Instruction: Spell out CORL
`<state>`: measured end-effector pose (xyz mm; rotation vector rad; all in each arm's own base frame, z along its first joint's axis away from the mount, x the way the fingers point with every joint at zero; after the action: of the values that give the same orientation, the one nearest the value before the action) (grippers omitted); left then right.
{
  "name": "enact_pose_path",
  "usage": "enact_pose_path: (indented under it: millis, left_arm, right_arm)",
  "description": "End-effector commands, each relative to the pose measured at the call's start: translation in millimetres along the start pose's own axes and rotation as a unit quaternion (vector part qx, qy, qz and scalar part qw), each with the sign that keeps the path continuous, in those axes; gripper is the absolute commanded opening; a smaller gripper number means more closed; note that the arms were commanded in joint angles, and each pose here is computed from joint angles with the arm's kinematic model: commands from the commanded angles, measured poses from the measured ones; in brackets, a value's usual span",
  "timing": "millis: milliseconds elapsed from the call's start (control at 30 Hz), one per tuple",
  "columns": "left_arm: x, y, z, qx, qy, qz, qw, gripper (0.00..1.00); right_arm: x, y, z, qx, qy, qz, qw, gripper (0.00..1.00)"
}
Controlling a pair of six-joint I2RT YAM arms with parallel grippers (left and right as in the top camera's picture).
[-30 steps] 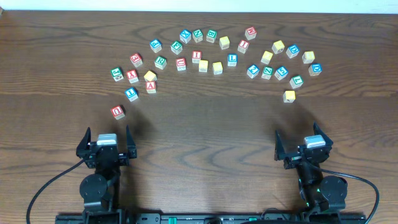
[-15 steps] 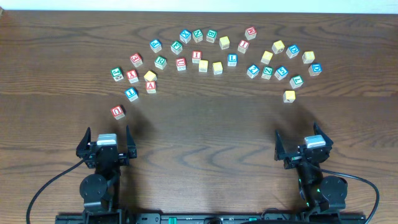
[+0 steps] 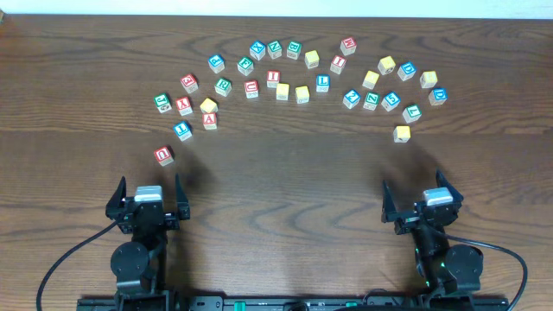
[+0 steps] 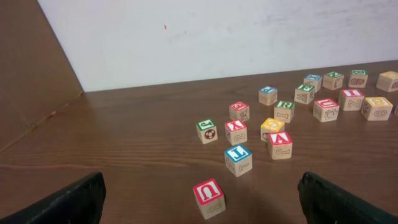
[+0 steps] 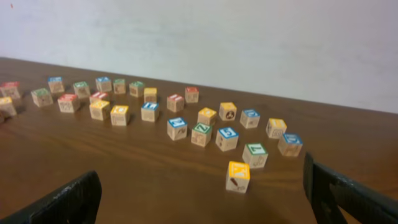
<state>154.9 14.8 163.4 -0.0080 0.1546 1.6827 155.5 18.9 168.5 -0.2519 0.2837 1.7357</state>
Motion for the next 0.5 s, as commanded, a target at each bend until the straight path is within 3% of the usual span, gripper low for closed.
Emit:
enact_pose_path:
  millis: [0, 467]
  left_arm:
    - [-0.2, 4.9, 17.4, -0.020, -0.005, 0.004, 1.000, 0.98]
    - [-8.1, -6.3, 69.3, 0.023, 0.005, -0.007, 1.000, 0.98]
  right_arm:
    - [-2.1, -0.1, 2.7, -0.011, -0.002, -0.009, 1.000, 0.99]
    - [-11.7, 5.2, 31.6, -0.067, 0.032, -0.032, 0.997, 0.99]
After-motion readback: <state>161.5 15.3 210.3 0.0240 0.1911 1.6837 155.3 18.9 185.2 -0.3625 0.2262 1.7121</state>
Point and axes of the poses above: each gripper's point midway between its finger pads, its own y axis back along the fingers, its own x axis along the line the jaws close on, z = x × y, the point moved 9 cm from there along y, back along the fingers, and after that the axes turned 14 degrees about y, right-handed, at the moved point
